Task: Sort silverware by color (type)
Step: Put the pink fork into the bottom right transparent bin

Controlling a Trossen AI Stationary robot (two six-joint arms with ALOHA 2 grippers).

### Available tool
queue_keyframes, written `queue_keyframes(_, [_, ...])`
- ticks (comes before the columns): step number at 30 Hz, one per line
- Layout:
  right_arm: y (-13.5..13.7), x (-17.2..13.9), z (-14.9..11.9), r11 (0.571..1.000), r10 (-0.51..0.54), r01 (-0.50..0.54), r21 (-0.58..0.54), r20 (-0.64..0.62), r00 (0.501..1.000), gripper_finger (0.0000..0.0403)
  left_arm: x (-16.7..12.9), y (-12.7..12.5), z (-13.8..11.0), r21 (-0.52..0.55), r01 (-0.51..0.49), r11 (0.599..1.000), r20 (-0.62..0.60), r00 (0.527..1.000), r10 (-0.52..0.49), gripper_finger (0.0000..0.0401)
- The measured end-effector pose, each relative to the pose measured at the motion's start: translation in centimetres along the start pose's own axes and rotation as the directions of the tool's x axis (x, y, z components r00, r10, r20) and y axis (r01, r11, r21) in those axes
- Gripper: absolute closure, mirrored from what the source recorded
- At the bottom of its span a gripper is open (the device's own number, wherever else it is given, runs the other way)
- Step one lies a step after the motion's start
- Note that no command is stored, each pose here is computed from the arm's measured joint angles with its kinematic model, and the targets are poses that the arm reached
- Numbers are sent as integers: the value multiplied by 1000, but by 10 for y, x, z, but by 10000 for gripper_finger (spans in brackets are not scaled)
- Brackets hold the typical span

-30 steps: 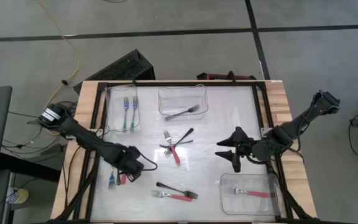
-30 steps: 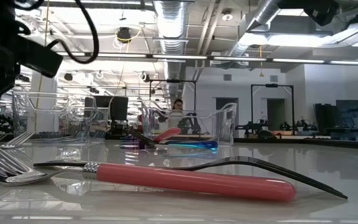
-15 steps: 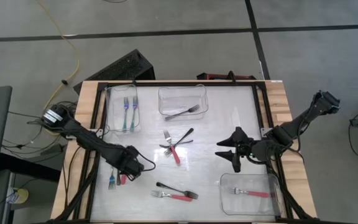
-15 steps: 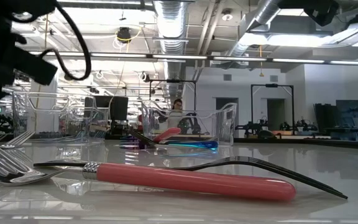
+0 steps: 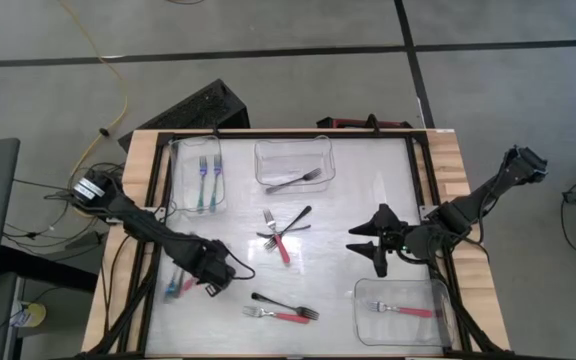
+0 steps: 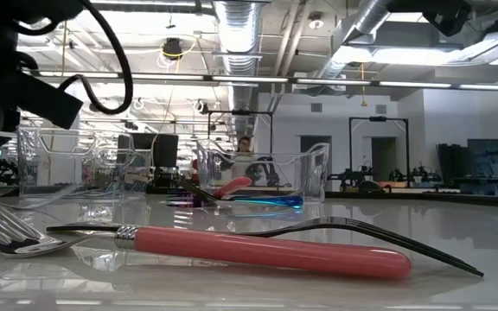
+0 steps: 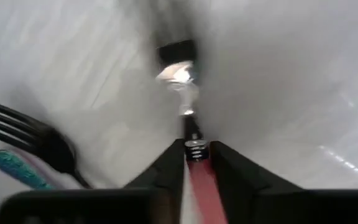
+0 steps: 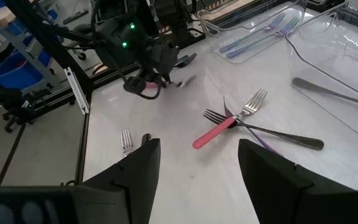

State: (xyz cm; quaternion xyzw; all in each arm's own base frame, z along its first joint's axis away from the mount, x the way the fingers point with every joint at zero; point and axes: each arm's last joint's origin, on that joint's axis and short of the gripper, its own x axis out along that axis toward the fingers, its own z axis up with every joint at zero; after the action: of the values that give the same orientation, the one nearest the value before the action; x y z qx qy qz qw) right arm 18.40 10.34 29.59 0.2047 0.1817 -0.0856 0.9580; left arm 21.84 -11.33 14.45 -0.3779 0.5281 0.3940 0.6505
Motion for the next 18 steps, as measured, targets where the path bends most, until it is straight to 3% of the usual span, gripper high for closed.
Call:
queue_keyframes(3, [0, 0, 0, 1000, 0, 0, 0, 1, 1000, 165, -5, -6, 1, 45, 24, 999, 45, 999, -26, 381])
queue_keyframes(8, [0, 0, 0, 1000, -1, 1, 2, 4, 1000, 165, -22, -34, 15, 135, 169, 976, 205, 959, -195, 365])
queue_keyframes(11, [0, 0, 1, 1000, 3, -3, 5, 8, 1000, 165, -32, -51, 22, 244, 250, 937, 242, 920, -308, 363])
queue_keyframes(13, [1, 0, 1, 1000, 4, -4, 7, 9, 1000, 165, -44, -67, 30, 286, 340, 896, 284, 863, -418, 369])
queue_keyframes(18, [3, 0, 3, 999, 22, -23, 29, 32, 999, 165, -68, -89, 53, 409, 421, 809, 328, 760, -561, 378])
